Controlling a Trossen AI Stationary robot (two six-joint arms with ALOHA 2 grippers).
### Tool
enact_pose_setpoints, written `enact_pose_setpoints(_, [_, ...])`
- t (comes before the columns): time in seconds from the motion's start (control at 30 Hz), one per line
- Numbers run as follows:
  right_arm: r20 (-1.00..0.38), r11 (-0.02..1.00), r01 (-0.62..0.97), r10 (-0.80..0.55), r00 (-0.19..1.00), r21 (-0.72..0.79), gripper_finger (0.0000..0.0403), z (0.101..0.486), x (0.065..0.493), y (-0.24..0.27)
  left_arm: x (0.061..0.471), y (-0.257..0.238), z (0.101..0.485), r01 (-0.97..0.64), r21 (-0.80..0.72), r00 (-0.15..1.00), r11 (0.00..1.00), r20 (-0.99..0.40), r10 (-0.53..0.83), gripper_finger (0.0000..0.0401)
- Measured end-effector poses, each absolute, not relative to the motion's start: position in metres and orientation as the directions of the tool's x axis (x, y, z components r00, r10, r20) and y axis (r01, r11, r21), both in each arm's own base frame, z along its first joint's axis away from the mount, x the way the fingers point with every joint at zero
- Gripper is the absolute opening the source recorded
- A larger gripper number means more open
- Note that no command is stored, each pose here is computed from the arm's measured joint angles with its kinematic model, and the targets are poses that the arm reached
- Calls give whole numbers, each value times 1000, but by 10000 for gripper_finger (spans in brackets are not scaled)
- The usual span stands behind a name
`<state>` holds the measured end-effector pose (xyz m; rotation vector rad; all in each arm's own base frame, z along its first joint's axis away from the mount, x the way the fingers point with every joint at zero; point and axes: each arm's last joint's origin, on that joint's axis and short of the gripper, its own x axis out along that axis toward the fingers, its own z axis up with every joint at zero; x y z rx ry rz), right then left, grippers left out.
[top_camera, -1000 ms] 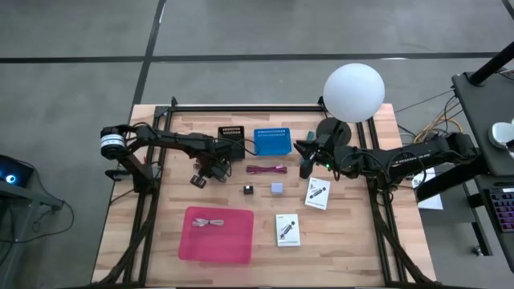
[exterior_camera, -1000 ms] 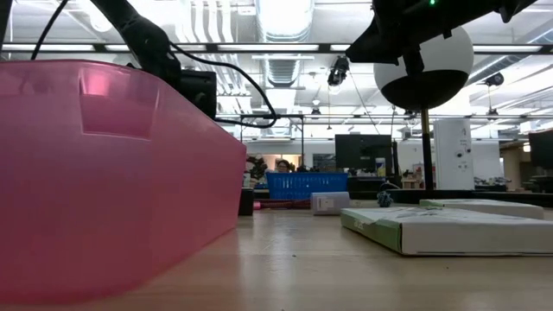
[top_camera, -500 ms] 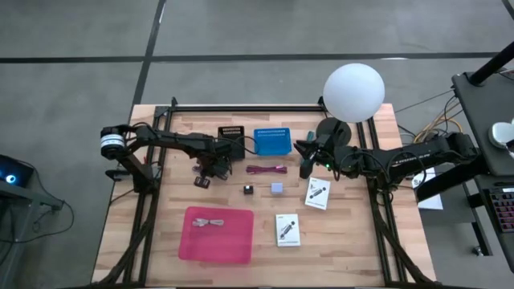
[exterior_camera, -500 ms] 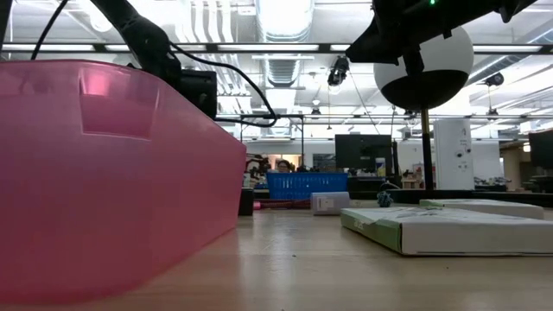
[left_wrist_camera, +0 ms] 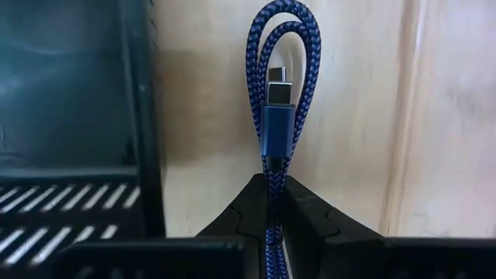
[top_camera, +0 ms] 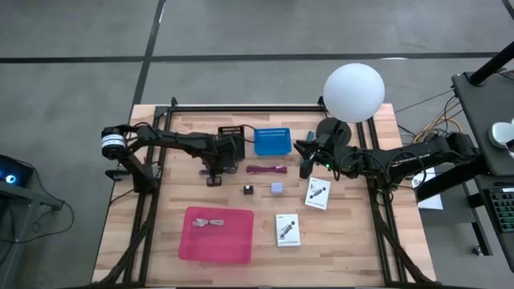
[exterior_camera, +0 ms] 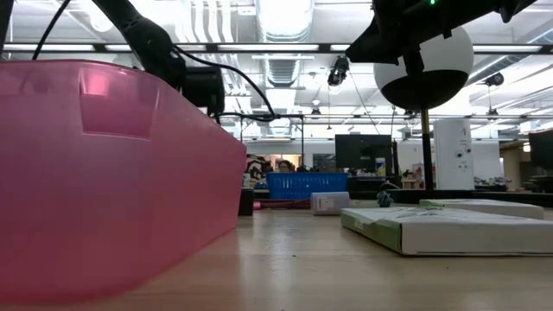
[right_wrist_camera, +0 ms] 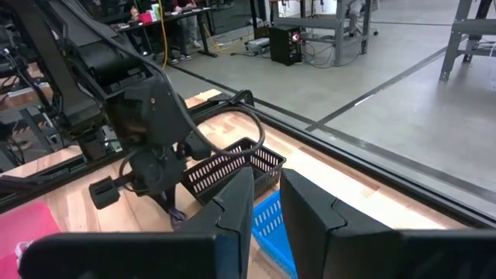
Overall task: Pick and place items into bin
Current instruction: Put the blue charger cable into the pink bin
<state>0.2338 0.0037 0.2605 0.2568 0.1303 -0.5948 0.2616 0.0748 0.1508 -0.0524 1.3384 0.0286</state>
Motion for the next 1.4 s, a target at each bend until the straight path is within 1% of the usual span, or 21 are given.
enact_pose_setpoints(0.2, [-195,798,569,-536,821,201,57,260,234,4,263,73,157,-102,-75,284,992,-958,-43,11])
enact_pose_setpoints(0.33, [-195,798,569,-536,821,201,57,260,234,4,262,71,165,-133,-85,319,988,-947,-39,11])
enact_pose_setpoints(0.5, [-195,798,569,-537,821,201,57,260,234,4,262,63,176,-111,-84,356,990,-934,-39,11])
enact_pose_setpoints(0.67, [-195,798,569,-537,821,201,57,260,234,4,262,56,188,-165,-114,416,980,-909,-36,11])
enact_pose_setpoints(0.93, [-195,797,569,-537,821,201,57,260,234,4,262,43,212,-173,-149,543,974,-839,-32,11])
enact_pose_setpoints(1.1, [-195,797,569,-537,821,202,57,260,234,4,262,37,226,-202,-196,628,960,-777,-27,11])
enact_pose_setpoints(1.2, [-197,796,570,-537,820,202,57,260,234,4,261,33,232,-199,-211,649,957,-760,-32,11])
enact_pose_setpoints(1.4, [-204,797,571,-537,819,197,57,259,233,4,263,26,245,-198,-266,726,944,-687,-41,11])
